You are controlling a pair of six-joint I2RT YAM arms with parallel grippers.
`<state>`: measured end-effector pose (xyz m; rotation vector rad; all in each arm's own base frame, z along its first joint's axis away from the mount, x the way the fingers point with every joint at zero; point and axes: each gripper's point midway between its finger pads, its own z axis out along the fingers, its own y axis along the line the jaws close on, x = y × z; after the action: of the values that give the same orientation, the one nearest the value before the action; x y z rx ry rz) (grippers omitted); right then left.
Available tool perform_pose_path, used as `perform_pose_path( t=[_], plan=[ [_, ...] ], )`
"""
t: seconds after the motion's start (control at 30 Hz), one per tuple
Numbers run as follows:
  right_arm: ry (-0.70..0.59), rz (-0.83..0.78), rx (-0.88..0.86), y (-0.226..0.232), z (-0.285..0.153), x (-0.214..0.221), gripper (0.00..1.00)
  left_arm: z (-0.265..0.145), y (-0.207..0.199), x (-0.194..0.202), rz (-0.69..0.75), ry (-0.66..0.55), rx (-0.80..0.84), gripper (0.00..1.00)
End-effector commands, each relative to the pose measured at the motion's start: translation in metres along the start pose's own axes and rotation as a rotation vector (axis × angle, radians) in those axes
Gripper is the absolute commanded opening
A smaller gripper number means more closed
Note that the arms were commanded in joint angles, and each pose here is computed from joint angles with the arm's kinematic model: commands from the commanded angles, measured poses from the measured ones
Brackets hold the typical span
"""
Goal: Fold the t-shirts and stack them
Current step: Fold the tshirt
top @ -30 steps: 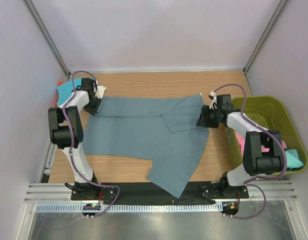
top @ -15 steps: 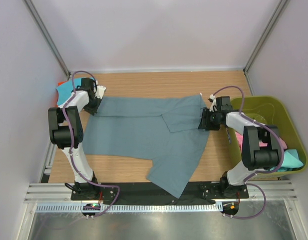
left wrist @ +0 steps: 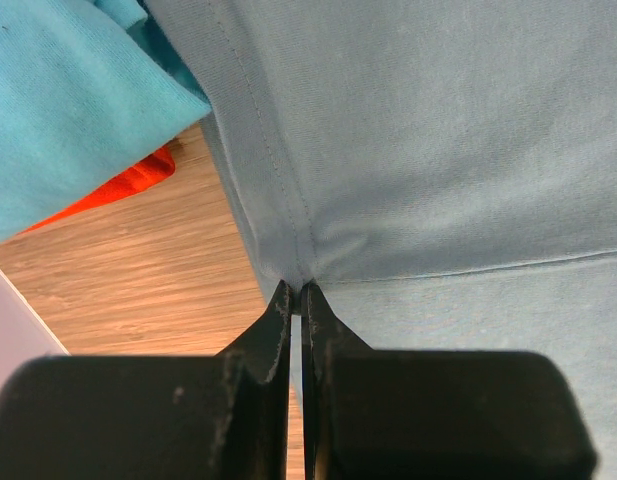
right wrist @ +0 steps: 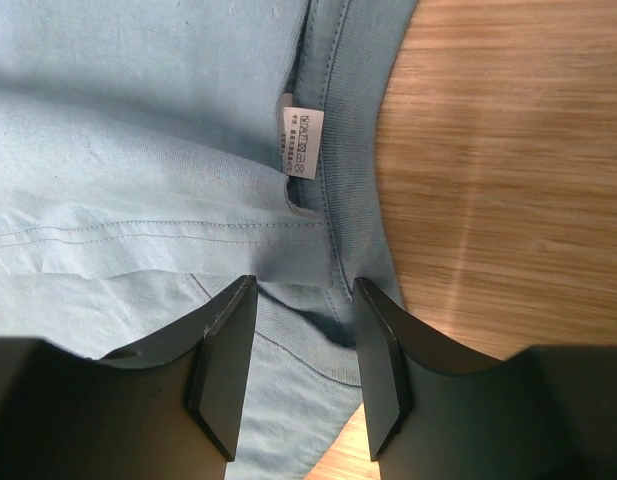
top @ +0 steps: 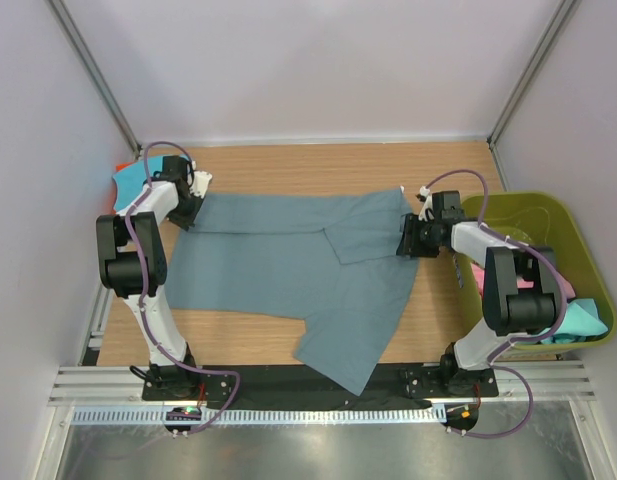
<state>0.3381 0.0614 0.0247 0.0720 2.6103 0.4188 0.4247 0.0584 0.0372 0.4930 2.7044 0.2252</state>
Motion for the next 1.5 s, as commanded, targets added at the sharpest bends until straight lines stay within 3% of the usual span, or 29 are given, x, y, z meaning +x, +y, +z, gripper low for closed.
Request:
perform_pose_path(
  t=[0.0,0.3,0.7,0.83,1.47],
  plan=[
    [-0.064,-0.030,-0.002,0.001,0.000,-0.024,0.49,-0.007,0.008,-0.005,-0.024,-0.025,-0.021,0.00],
    [-0.080,-0.038,-0.005,0.002,0.000,-0.031,0.43,-0.009,0.009,-0.005,-0.024,-0.024,-0.027,0.00],
    [-0.079,-0.037,-0.020,0.005,-0.003,-0.026,0.10,-0.010,0.007,-0.005,-0.032,-0.028,-0.020,0.00],
    [-0.092,-0.030,-0.018,0.007,-0.011,-0.029,0.05,-0.010,0.008,-0.006,-0.029,-0.030,-0.021,0.00],
    [0.036,0.200,-0.163,0.043,-0.049,0.040,0.01,-0.014,0.010,-0.010,-0.029,-0.049,-0.024,0.00]
  ],
)
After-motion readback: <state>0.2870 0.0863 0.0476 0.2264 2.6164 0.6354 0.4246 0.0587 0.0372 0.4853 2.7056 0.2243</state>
